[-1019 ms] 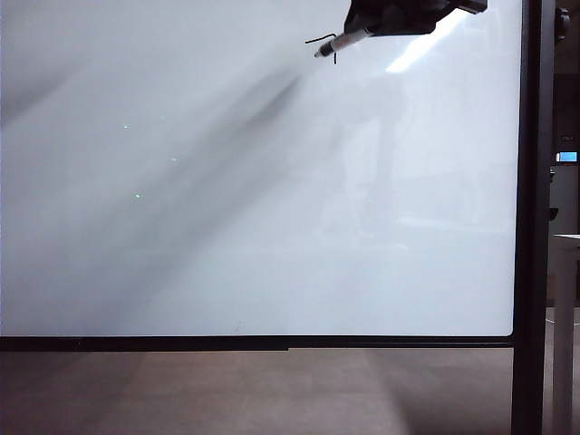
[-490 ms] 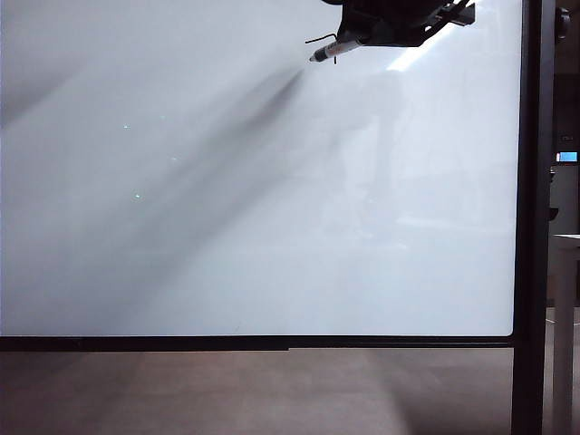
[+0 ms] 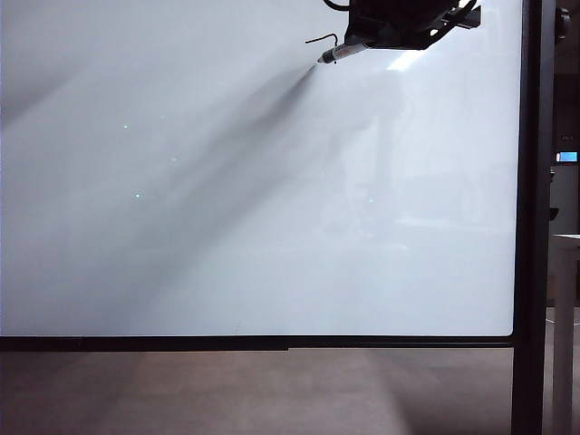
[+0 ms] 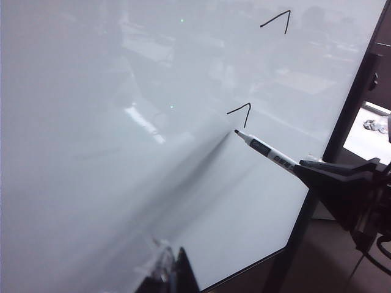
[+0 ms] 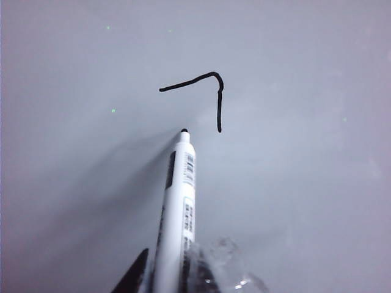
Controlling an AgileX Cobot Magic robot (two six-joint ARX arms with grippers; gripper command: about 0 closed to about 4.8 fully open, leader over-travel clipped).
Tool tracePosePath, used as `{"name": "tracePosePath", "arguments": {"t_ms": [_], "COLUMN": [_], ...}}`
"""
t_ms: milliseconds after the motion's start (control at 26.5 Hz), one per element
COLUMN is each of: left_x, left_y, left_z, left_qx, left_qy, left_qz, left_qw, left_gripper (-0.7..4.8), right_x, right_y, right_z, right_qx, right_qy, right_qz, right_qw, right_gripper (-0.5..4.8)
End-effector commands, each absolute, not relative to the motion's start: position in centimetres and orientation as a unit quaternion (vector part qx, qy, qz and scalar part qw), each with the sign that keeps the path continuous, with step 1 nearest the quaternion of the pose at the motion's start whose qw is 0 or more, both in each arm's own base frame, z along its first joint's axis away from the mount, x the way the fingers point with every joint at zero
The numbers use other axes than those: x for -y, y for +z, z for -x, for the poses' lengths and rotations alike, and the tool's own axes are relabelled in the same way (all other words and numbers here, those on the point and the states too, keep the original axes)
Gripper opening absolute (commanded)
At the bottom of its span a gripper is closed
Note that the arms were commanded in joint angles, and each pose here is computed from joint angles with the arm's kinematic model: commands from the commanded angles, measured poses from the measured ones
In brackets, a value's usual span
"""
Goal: Reach to the right to find the marker pen, pick it up, and write the number 2 on the whiteboard.
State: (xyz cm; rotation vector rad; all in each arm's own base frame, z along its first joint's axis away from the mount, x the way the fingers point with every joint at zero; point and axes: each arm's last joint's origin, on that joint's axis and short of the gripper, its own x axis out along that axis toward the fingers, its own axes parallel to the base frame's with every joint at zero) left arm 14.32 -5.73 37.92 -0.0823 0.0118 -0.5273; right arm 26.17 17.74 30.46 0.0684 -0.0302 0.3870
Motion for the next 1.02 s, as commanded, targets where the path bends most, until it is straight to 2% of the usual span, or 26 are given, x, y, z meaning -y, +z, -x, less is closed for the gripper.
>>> {"name": "tracePosePath", "arguments": {"t_ms": [38, 1019], "left_x": [5.72, 5.72], "left_y": [38.15, 38.12], "left_z": [-14.23, -14.23], "left_qx": [0.001, -0.001], "left_qy": [-0.263, -0.263], "left_qz": [0.042, 0.042], "left_qw": [0.964, 0.964], "left_gripper": [-0.05, -0.05], "right_x": [-17.94, -18.16], "right_y": [30.58, 29.98], "right_z": [-26.29, -26.83], "right_qx": [0.030, 0.031], "right_qy": [0.206, 0.206], "right_qz": [-0.039, -0.039], "right_qw": [0.977, 0.977], "right_gripper": [0.40, 0.40]}}
